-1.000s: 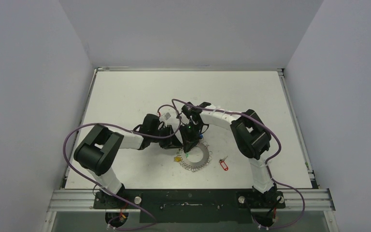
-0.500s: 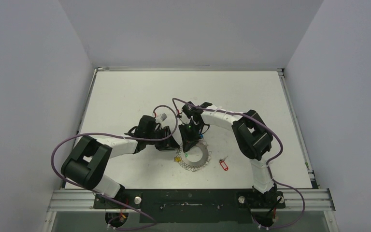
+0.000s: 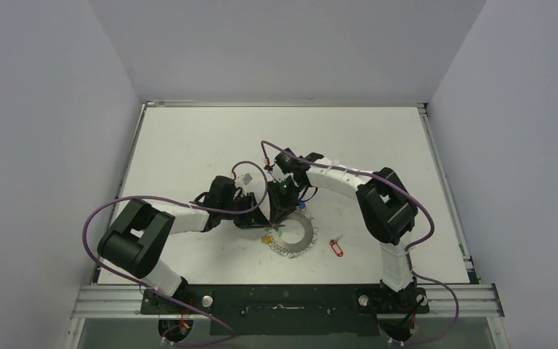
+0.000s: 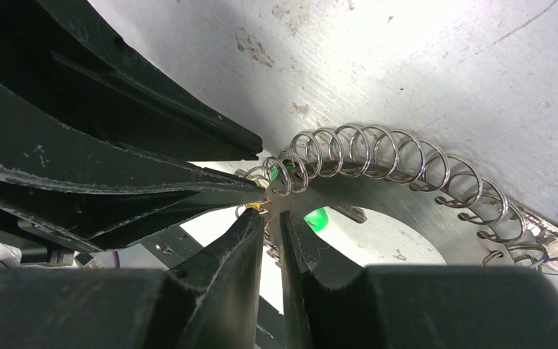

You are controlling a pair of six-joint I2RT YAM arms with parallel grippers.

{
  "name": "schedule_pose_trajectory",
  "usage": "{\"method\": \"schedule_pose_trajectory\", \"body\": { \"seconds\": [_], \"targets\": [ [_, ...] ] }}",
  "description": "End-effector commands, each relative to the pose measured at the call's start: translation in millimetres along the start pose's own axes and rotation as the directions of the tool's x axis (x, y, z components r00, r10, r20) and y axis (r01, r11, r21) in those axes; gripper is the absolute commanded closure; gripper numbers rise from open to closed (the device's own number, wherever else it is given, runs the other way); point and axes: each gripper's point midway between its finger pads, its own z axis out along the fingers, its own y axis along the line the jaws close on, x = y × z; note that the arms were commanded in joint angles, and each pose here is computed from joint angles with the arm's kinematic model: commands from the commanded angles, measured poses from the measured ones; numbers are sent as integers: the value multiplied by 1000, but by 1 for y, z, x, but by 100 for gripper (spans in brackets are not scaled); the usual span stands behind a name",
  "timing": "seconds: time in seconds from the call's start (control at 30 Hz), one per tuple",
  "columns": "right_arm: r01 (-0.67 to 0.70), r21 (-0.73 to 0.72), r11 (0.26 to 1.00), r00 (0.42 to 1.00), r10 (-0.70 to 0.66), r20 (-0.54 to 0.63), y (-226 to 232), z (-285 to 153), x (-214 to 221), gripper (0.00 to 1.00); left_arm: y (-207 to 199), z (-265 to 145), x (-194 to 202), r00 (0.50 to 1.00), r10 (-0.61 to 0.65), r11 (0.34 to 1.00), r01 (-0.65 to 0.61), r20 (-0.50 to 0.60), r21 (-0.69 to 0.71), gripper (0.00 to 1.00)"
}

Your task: Put the keys on the keyring

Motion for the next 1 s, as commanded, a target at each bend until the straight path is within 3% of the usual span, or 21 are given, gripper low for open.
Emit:
{"method": "schedule_pose_trajectory", "body": {
  "seconds": [0.0, 0.47, 0.63, 0.97],
  "targets": [
    [-3, -29, 1000, 999, 4, 33, 6, 0, -12, 83, -15, 1, -15, 999, 30, 998, -32, 40, 52, 76],
    [2, -10, 1000, 1000, -2, 3, 4, 19, -15, 84, -1, -12, -12, 997, 16, 999, -13, 69, -47, 82],
    [48, 61, 997, 998, -46, -30, -3, 23, -10, 76, 4, -17, -12, 997, 18, 996, -11, 82, -87, 80],
    [65, -25, 998, 996, -66, -62, 13, 22, -3, 80, 2, -35, -20, 988, 25, 997, -14, 151, -73, 79]
  ]
}}
